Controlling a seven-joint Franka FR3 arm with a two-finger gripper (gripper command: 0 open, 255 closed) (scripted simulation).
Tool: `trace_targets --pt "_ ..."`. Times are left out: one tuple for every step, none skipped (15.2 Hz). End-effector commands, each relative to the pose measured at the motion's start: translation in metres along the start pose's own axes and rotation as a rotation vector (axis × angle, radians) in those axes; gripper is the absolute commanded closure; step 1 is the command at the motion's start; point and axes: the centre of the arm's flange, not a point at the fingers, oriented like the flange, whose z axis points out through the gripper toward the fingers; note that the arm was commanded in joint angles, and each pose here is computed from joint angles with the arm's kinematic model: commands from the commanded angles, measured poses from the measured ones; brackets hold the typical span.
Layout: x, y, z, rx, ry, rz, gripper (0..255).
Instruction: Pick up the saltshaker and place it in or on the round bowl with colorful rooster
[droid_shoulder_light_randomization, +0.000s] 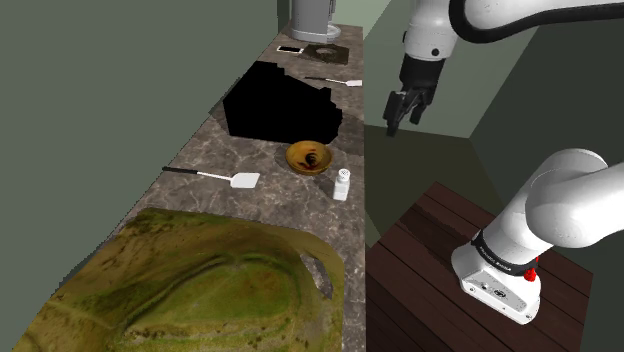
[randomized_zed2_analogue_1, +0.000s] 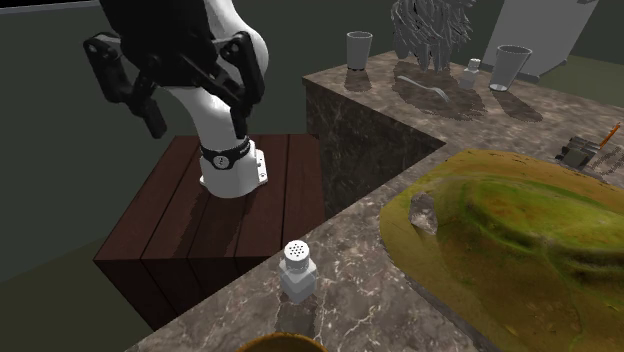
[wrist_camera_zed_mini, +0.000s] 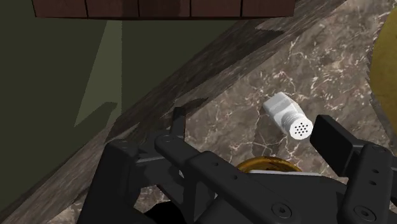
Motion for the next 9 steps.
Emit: trace_targets --pt "0.008 -0.019 0.015 0.001 0.012 0.009 0" --pt "0.013 -0.028 0.023 0.001 0.016 0.014 0" --pt "0.017 -0.037 0.031 0.001 0.021 0.018 0" --pt "0.022 -0.047 0.039 0.001 0.026 0.022 0" --pt "0.027 -0.056 0.047 0.001 0.03 0.026 0" --pt "0.032 -0.065 0.055 0.001 0.035 0.031 0" --pt "0.037 -0.074 0.062 0.001 0.04 0.035 0" --pt "0.042 -0.083 0.07 0.001 0.044 0.039 0" --pt "0.047 -0.092 0.078 0.001 0.049 0.043 0"
